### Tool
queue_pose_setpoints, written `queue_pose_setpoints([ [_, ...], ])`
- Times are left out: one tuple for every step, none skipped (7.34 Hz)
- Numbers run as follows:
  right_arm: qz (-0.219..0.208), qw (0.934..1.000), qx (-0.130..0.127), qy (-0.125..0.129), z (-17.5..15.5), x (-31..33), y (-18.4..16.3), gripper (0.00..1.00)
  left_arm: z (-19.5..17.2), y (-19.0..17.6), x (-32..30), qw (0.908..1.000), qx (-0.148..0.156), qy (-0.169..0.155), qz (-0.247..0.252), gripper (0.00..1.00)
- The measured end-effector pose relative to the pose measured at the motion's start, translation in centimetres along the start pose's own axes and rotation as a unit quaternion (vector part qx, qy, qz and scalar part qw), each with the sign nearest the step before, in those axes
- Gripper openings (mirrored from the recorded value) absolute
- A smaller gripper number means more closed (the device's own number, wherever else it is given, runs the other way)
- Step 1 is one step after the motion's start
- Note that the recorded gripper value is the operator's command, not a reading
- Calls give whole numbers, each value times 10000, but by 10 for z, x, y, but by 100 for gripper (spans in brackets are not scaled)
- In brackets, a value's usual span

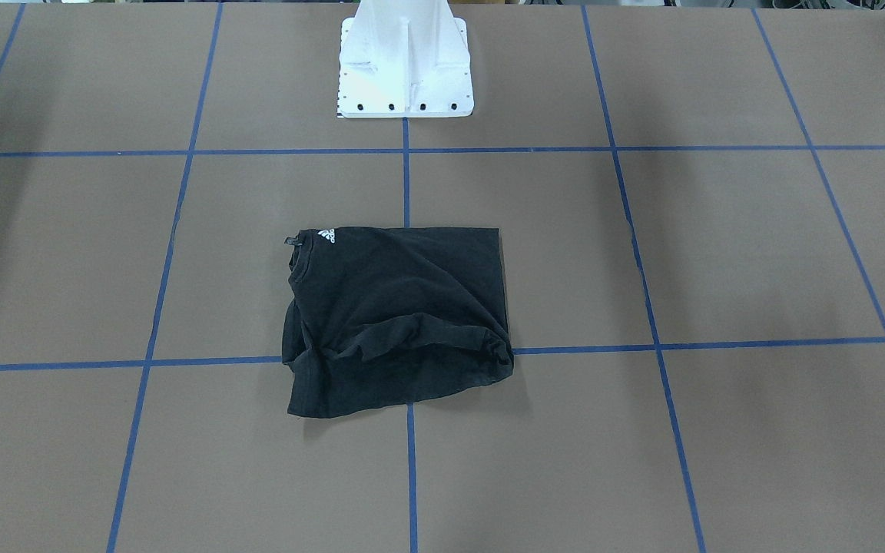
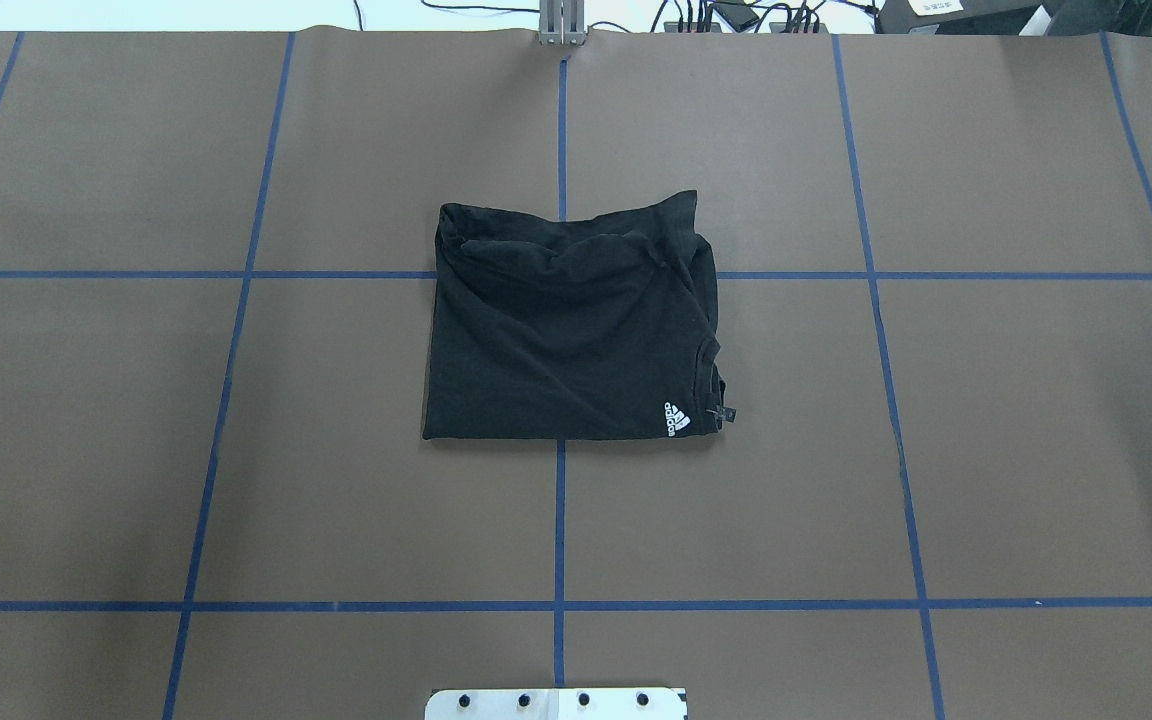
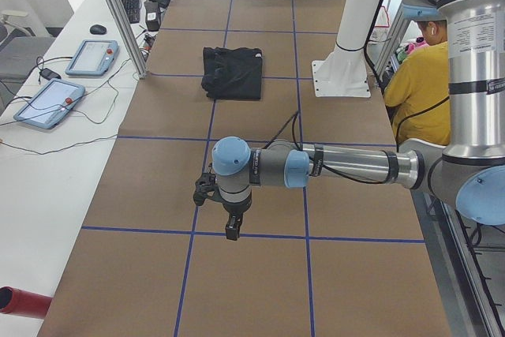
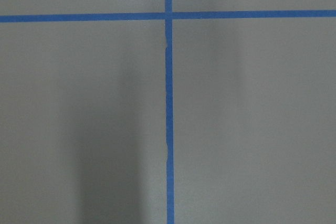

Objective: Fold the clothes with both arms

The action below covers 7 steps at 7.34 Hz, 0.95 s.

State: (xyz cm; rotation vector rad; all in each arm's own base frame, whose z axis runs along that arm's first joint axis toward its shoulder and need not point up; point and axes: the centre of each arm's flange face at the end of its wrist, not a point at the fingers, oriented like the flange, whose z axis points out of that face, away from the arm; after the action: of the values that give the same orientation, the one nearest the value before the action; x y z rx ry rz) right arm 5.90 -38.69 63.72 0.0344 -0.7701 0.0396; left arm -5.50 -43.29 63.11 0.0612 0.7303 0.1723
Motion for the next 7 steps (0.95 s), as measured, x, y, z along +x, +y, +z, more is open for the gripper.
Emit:
queue_pose_setpoints([
  [2, 10000, 4, -13, 0, -1, -1, 100, 0, 0, 0, 10000, 1, 3, 1, 100],
  [-1, 10000, 3, -17, 0, -1, -1, 100, 0, 0, 0, 10000, 0, 3, 5, 100],
  [-14, 10000, 3, -17, 0, 0, 0, 100, 1, 0, 0, 10000, -7, 3, -2, 100],
  [-20, 10000, 8, -15, 0, 0, -1, 100, 1, 0, -1, 10000, -16, 8, -13, 100],
  [-22, 10000, 12, -13, 0, 0, -1, 100, 2, 0, -1, 10000, -21, 17, -17, 100],
  [-25, 10000, 17, -15, -1, -1, -1, 100, 2, 0, -1, 10000, -21, 26, -17, 100],
  [-23, 10000, 24, -17, -1, -1, -2, 100, 3, 0, -1, 10000, -28, 31, -24, 100],
])
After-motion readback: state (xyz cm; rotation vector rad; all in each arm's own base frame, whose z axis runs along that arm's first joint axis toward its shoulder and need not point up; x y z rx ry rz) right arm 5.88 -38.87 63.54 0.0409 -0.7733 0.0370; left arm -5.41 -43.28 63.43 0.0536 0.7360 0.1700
